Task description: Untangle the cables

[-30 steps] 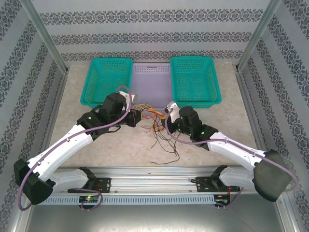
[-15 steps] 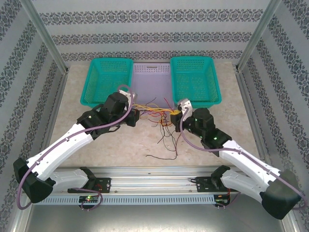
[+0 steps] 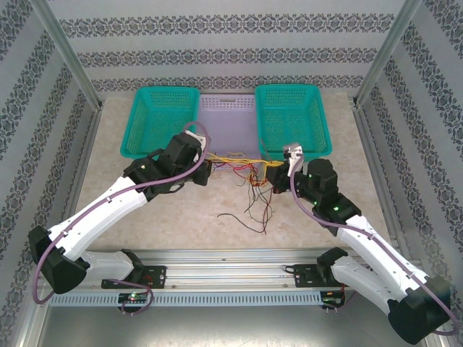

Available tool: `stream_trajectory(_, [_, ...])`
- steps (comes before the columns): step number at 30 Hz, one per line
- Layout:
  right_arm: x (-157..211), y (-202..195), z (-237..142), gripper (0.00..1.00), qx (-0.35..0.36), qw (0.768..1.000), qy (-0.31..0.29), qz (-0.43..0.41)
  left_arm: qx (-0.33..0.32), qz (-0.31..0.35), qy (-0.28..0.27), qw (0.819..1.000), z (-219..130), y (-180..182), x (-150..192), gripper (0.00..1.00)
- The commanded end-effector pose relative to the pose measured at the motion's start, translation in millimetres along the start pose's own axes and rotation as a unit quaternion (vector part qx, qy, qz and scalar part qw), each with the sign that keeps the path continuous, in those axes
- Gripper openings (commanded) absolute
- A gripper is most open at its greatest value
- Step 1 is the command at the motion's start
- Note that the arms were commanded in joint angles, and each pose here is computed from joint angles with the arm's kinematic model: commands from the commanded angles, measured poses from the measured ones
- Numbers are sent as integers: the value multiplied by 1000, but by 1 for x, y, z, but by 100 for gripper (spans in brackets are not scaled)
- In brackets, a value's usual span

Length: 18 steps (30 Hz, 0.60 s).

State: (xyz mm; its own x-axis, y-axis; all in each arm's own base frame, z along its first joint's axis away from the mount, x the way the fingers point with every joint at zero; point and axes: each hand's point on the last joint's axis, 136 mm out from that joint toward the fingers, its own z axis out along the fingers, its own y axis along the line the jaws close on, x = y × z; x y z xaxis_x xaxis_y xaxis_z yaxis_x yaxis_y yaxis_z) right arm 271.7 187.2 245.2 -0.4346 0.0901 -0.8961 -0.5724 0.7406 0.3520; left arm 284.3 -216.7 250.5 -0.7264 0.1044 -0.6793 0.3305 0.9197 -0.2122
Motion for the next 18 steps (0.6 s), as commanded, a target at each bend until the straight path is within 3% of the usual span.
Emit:
stream_trajectory(1, [-9, -65, -17, 0, 151, 987, -22, 56, -181, -27, 15, 983, -32, 86, 12, 0])
stream_trajectory(5, [-7, -51, -10, 7, 104, 993, -19, 60, -126, -32, 8, 991, -29, 69, 11, 0])
stream_trajectory(10, [-5, -39, -1, 6, 66, 996, -5, 64, -107, -43, -3, 993, -27, 62, 7, 0])
stream_trajectory(17, [-1, -25, 10, 23, 31, 998, 12, 61, -81, -61, -2, 995, -17, 53, 6, 0])
stream_trajectory(18, [0, -20, 12, 18, 20, 998, 14, 55, -78, -63, -3, 995, -17, 52, 5, 0])
